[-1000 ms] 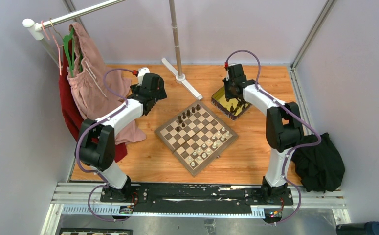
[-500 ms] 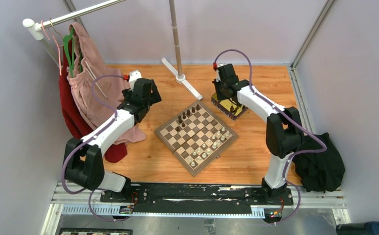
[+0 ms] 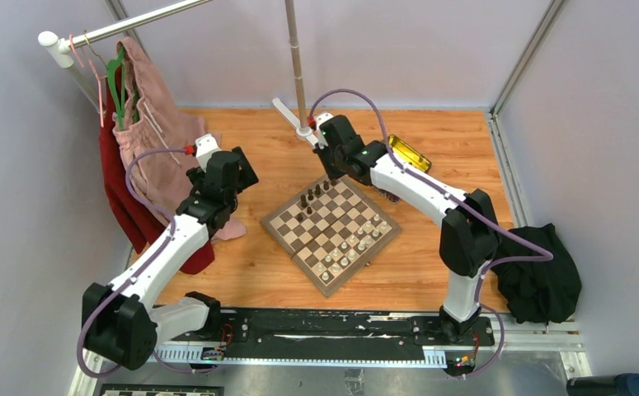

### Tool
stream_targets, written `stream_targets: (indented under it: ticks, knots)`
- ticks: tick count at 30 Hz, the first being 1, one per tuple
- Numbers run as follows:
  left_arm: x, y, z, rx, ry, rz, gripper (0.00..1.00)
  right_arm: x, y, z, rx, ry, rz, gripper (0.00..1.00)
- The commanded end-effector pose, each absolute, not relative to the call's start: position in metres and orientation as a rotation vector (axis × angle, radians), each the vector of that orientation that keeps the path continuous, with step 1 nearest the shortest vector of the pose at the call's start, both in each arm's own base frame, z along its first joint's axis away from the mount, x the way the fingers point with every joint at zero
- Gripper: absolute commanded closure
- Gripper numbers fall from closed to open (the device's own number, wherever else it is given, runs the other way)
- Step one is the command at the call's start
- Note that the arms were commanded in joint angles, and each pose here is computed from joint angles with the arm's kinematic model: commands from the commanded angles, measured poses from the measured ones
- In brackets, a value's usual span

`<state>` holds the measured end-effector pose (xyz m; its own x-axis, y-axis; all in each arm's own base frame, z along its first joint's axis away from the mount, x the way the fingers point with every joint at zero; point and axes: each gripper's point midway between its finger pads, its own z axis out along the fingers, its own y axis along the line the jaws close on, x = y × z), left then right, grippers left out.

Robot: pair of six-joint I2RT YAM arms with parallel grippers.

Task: Set up the chess pieces on the board
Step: Place the chess piece on the chessboard.

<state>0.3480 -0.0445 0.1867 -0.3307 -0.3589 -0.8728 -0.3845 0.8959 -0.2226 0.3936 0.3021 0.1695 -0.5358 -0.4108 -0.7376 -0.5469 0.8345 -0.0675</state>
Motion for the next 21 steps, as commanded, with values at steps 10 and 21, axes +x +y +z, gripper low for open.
stream_targets:
  ticks: [10,21]
  knots:
    - [0.314,-0.026,0.198,-0.632,1.869,0.025,0.00,0.347,0.368,0.189,-0.902,2.114,0.248,1.00]
    - [0.293,-0.014,0.213,-0.653,1.818,0.023,0.00,0.317,0.415,0.174,-1.029,2.099,0.300,1.00]
